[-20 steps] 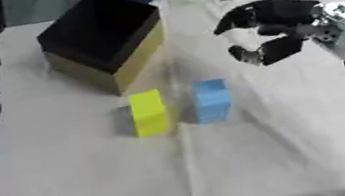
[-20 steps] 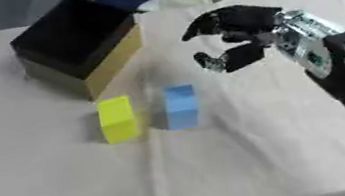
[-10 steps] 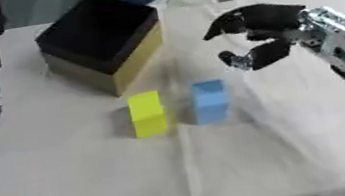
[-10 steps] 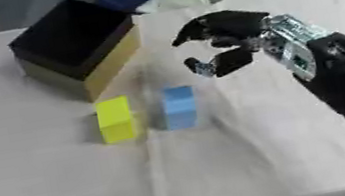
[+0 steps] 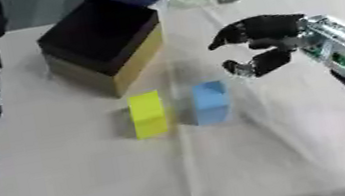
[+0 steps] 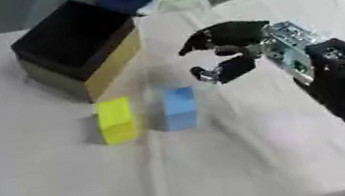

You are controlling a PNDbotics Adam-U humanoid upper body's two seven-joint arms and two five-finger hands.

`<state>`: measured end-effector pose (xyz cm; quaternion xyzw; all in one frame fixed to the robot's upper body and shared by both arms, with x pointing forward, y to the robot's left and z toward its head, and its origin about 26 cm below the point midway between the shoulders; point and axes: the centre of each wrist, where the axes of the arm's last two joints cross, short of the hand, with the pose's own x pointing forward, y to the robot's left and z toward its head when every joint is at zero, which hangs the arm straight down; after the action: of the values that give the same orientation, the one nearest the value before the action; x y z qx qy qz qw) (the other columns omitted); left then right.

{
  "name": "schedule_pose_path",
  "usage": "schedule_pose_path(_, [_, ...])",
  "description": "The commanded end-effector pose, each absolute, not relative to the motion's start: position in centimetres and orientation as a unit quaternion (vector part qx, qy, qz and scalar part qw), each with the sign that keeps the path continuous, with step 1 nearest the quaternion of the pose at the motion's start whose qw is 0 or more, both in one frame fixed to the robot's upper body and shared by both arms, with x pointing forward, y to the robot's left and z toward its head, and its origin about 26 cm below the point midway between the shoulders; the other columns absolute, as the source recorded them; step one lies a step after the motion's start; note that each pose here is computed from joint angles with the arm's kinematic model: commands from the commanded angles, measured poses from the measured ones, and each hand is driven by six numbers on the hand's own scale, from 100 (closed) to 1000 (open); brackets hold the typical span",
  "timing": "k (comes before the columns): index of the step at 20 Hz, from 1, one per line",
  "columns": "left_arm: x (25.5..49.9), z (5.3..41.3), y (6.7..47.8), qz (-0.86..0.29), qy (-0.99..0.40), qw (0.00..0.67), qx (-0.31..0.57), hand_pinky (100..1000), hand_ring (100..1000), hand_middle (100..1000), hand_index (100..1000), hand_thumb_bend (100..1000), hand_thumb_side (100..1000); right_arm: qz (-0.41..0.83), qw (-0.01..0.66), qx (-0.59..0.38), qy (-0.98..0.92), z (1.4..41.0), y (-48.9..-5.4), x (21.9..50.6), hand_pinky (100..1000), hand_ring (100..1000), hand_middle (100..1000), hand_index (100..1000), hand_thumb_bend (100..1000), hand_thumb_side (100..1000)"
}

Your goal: Pick up objects on the table and place them in the box.

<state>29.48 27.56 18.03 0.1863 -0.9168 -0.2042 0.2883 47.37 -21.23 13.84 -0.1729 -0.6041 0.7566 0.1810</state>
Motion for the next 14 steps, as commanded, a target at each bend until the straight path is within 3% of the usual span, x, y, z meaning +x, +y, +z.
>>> schedule_pose_path(1, [29.3,18.7,27.7,-0.212,-0.917,0.279,0.188,759,755,784,829,135,837,0.76,0.167,-0.189,-0.599,15.5,-21.5,47.9,882,917,837,941,384,1000])
schedule_pose_path(6, [29.3,18.6,27.7,-0.213,-0.917,0.281,0.188,758,755,784,829,134,839,0.771,0.155,-0.19,-0.588,15.2,-20.8,48.1,889,921,853,953,439,1000])
schedule_pose_path(14, [29.3,18.7,27.6,-0.215,-0.916,0.282,0.187,758,755,785,829,132,840,0.777,0.149,-0.182,-0.584,14.1,-18.9,48.1,897,916,847,959,455,1000])
